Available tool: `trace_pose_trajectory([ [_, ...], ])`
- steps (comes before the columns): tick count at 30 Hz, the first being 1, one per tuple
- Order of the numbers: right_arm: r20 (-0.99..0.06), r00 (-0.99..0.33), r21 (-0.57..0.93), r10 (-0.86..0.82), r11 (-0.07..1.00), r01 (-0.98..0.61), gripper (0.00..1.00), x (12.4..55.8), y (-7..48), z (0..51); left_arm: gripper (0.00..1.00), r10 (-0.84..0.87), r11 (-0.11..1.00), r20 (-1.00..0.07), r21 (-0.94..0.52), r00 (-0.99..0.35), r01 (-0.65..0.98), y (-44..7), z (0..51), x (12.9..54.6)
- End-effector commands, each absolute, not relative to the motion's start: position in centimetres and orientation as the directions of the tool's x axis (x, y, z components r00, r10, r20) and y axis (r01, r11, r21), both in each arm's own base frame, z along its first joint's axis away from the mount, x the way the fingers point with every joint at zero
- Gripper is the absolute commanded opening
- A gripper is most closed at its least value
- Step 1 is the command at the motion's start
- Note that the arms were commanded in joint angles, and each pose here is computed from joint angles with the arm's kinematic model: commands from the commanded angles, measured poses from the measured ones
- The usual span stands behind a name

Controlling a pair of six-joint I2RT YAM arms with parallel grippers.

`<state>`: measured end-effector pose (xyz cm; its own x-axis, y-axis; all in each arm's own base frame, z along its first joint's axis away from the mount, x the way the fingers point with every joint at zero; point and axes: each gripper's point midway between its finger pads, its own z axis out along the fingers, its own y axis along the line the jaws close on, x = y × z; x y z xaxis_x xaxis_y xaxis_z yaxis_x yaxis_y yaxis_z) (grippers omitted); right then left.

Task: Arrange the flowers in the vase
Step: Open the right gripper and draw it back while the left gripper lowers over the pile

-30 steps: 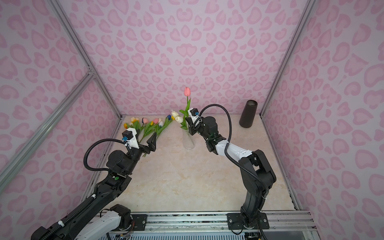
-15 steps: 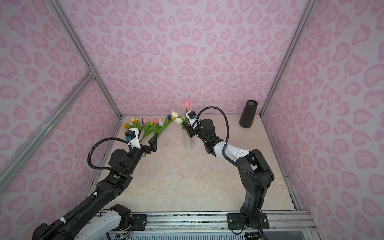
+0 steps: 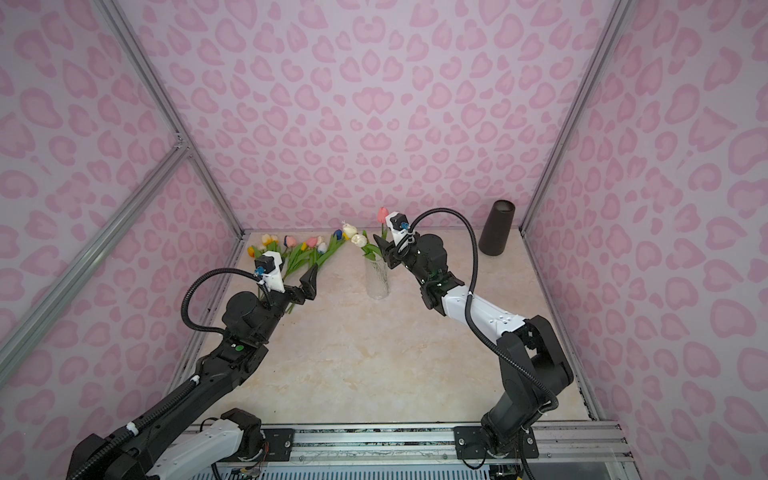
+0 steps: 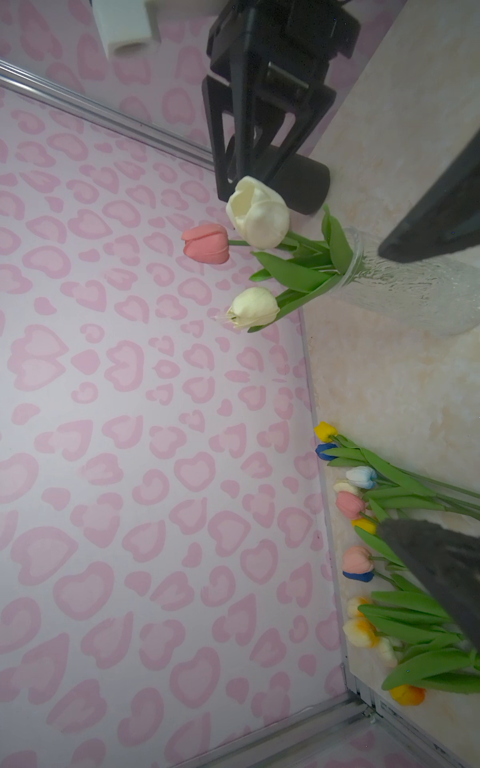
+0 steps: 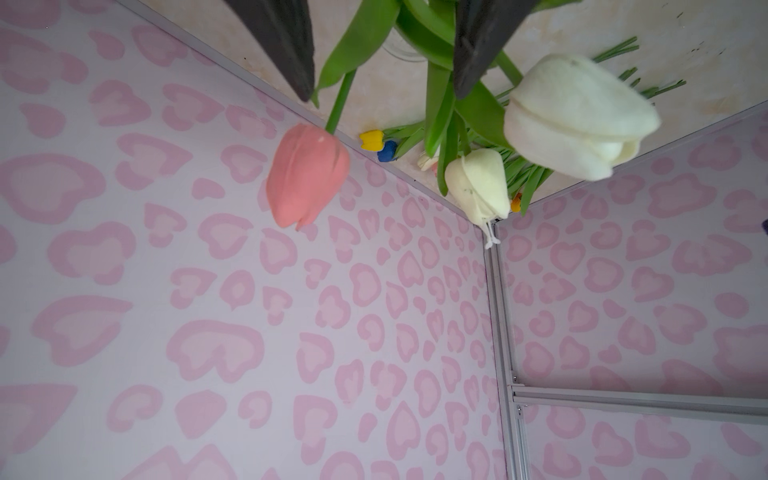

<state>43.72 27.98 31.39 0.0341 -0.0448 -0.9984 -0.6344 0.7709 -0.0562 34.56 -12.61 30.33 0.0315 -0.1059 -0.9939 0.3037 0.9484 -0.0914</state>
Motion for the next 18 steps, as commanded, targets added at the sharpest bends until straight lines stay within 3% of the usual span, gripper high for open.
trace_pose_trajectory([
  [1, -0.998, 0.039, -0.066, -0.053, 0.755, -0.652, 0.56, 42.5, 27.8, 32.2, 0.97, -0.123, 0.954, -0.991, -0.107, 0.043, 0.281, -12.2, 31.1, 35.1],
  [10, -0.995, 0.098, -0.036, 0.028, 0.801, -0.597, 0.6, 38.8, 24.3, 37.4, 0.89, -0.177, 0.969, -0.963, -0.206, -0.202, 0.136, -9.0, 26.2, 39.0],
  [18, -0.965, 0.206, 0.001, 0.162, 0.787, -0.617, 0.6, 33.1, 21.9, 37.5, 0.78, -0.111, 0.991, -0.844, -0.131, -0.525, 0.001, -6.6, 18.8, 41.4],
])
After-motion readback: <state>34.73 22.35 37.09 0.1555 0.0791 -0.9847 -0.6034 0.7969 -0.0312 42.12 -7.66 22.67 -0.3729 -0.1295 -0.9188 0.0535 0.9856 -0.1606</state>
